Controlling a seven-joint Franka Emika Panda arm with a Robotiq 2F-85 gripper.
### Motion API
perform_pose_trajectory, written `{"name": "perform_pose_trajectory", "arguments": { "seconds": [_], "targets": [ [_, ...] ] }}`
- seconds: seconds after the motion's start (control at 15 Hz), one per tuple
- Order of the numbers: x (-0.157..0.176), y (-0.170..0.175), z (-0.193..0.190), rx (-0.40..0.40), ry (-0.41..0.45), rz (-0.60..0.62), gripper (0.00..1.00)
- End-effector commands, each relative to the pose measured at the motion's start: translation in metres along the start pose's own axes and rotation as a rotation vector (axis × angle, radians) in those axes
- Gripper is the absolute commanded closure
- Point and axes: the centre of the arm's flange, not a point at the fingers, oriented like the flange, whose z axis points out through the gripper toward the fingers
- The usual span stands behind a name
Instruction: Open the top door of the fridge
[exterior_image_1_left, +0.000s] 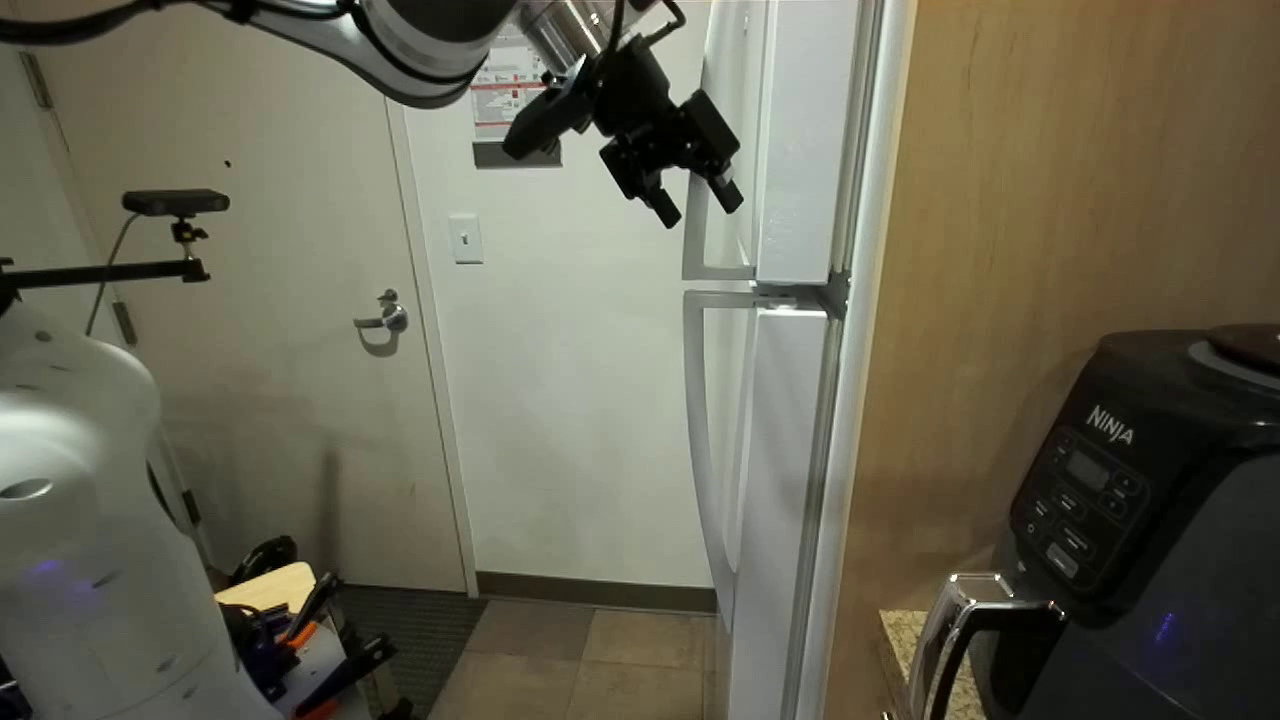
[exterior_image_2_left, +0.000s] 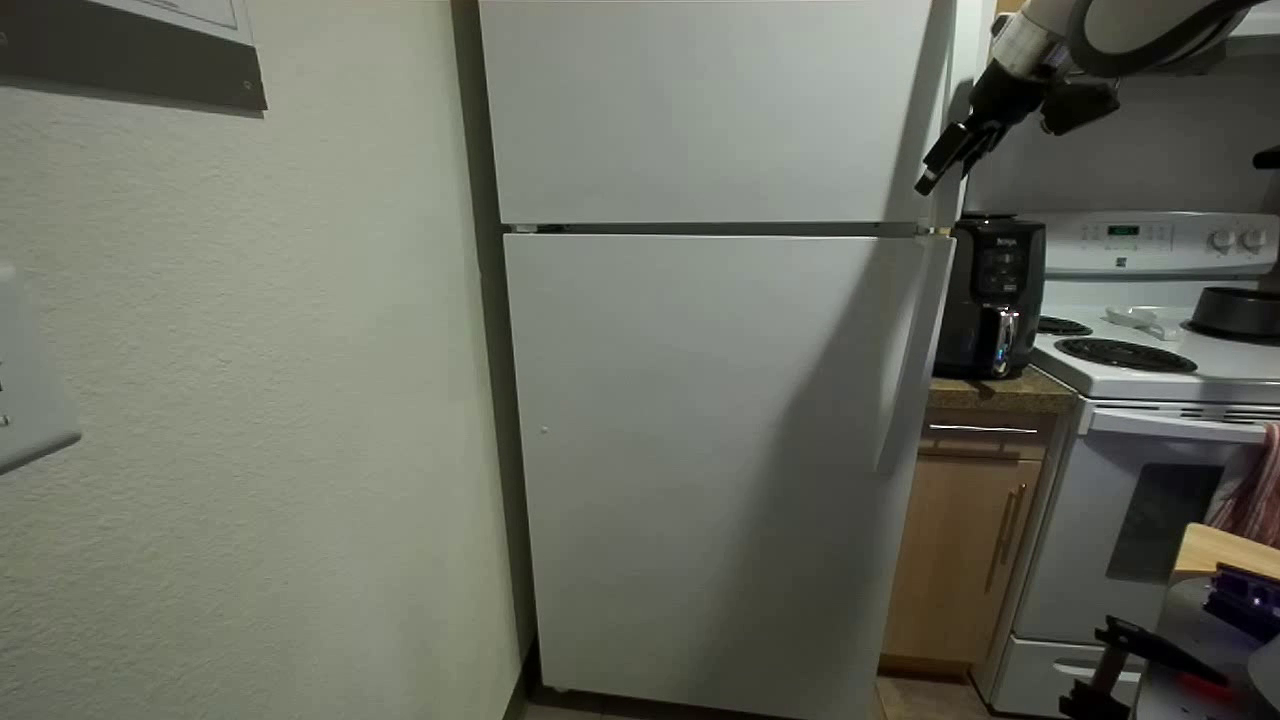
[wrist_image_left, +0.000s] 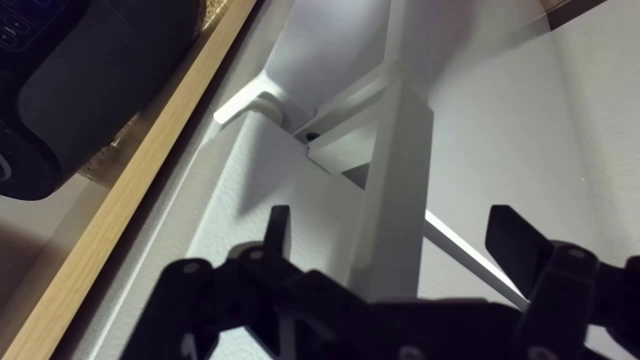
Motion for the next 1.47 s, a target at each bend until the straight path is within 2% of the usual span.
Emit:
{"name": "perform_pose_trajectory", "arguments": {
  "seconds": [0.0, 0.33, 0.87, 1.13, 1.4],
  "targets": [
    [0.0, 0.0, 0.0, 0.0, 0.0, 0.0, 0.0],
    [-0.014, 0.005, -0.021, 0.012, 0.082, -0.012, 0.0],
    [-0.052, 0.005, -0.046, 0.063, 0.149, -0.051, 0.0],
    [-0.051, -0.002, -0.046, 0.086, 0.207, -0.081, 0.0],
    [-0.039, -0.012, -0.03, 0.097, 0.204, -0.075, 0.0]
  ]
}}
